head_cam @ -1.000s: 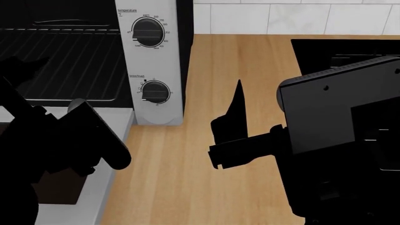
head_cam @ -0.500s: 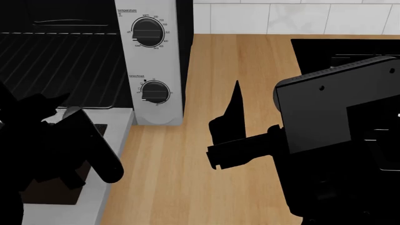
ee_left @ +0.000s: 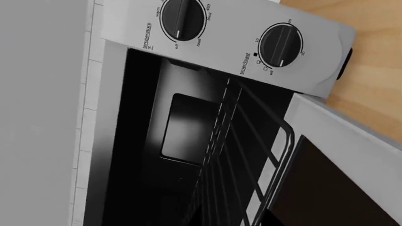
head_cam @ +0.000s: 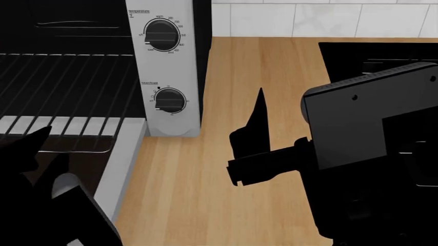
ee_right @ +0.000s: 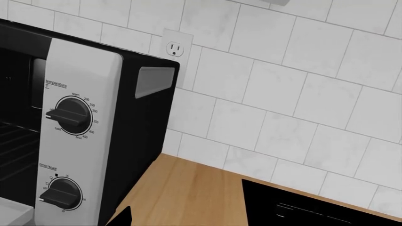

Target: Fully slide the toaster oven rack0 out.

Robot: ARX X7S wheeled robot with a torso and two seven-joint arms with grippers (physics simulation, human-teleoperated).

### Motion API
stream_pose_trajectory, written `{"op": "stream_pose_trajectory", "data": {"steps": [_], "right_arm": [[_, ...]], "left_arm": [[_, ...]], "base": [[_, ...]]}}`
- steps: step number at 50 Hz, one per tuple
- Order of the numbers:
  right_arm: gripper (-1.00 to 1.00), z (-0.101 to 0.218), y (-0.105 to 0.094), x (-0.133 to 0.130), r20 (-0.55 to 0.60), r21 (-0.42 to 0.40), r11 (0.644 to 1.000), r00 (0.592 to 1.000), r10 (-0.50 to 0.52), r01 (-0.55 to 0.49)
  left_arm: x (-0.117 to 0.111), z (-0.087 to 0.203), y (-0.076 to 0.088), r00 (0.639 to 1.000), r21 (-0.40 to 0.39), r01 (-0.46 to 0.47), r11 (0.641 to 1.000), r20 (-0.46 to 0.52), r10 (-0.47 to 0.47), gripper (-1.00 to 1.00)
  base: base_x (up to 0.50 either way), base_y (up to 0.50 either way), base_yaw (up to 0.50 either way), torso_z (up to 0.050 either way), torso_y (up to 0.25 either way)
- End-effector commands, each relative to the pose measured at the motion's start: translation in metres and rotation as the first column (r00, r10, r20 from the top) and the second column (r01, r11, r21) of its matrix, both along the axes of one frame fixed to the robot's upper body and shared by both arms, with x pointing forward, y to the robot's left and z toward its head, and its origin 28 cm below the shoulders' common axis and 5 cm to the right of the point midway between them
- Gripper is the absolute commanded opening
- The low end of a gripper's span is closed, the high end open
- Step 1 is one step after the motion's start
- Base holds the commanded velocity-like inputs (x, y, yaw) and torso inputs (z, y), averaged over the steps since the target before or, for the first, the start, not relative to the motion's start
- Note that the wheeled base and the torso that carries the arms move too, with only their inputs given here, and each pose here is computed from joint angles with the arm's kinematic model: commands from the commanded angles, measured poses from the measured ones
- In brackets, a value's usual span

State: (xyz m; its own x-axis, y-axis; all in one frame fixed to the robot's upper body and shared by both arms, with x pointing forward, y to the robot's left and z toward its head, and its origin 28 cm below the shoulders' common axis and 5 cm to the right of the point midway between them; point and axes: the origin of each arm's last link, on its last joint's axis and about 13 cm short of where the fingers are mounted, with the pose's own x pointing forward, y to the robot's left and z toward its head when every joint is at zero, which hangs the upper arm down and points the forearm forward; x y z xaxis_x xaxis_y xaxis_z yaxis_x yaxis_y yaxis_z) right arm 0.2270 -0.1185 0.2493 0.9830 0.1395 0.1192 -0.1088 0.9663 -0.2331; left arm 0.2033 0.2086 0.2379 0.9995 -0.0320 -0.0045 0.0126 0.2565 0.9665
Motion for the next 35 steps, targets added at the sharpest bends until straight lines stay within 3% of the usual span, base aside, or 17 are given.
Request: {"op": "stream_pose_trajectory", "data": {"steps": [1, 9, 10, 24, 35], "right_arm": [[1.00, -0.001, -0.001, -0.002, -0.003, 0.000, 1.000, 1.000, -0.005, 0.005], [1.00, -0.002, 0.000, -0.001, -0.009, -0.003, 1.000, 1.000, -0.002, 0.002], [1.00, -0.002, 0.000, -0.001, -0.009, -0.004, 1.000, 1.000, -0.001, 0.001], [1.00, -0.003, 0.001, 0.001, -0.016, -0.011, 1.000, 1.000, 0.001, -0.002], [1.00, -0.004, 0.002, 0.001, -0.019, -0.015, 1.000, 1.000, 0.003, -0.004]], "left_arm": [[-0.045, -0.022, -0.007, 0.991, -0.091, 0.134, 0.987, 0.016, -0.133, -1.00], [-0.068, -0.021, -0.005, 0.991, -0.065, 0.125, 0.990, 0.059, -0.121, -1.00], [-0.070, -0.020, -0.005, 0.990, -0.070, 0.129, 0.989, 0.067, -0.124, 1.00], [-0.103, -0.006, -0.004, 0.975, -0.070, 0.136, 0.988, 0.185, -0.121, 1.00], [-0.112, 0.005, -0.003, 0.961, -0.082, 0.137, 0.987, 0.253, -0.112, 1.00]], "base": [[-0.02, 0.00, 0.01, -0.011, 0.011], [-0.02, 0.01, 0.01, -0.003, 0.001], [-0.01, 0.00, 0.01, -0.011, 0.011], [0.00, 0.00, 0.00, 0.000, 0.000], [0.00, 0.00, 0.00, 0.000, 0.000]]}}
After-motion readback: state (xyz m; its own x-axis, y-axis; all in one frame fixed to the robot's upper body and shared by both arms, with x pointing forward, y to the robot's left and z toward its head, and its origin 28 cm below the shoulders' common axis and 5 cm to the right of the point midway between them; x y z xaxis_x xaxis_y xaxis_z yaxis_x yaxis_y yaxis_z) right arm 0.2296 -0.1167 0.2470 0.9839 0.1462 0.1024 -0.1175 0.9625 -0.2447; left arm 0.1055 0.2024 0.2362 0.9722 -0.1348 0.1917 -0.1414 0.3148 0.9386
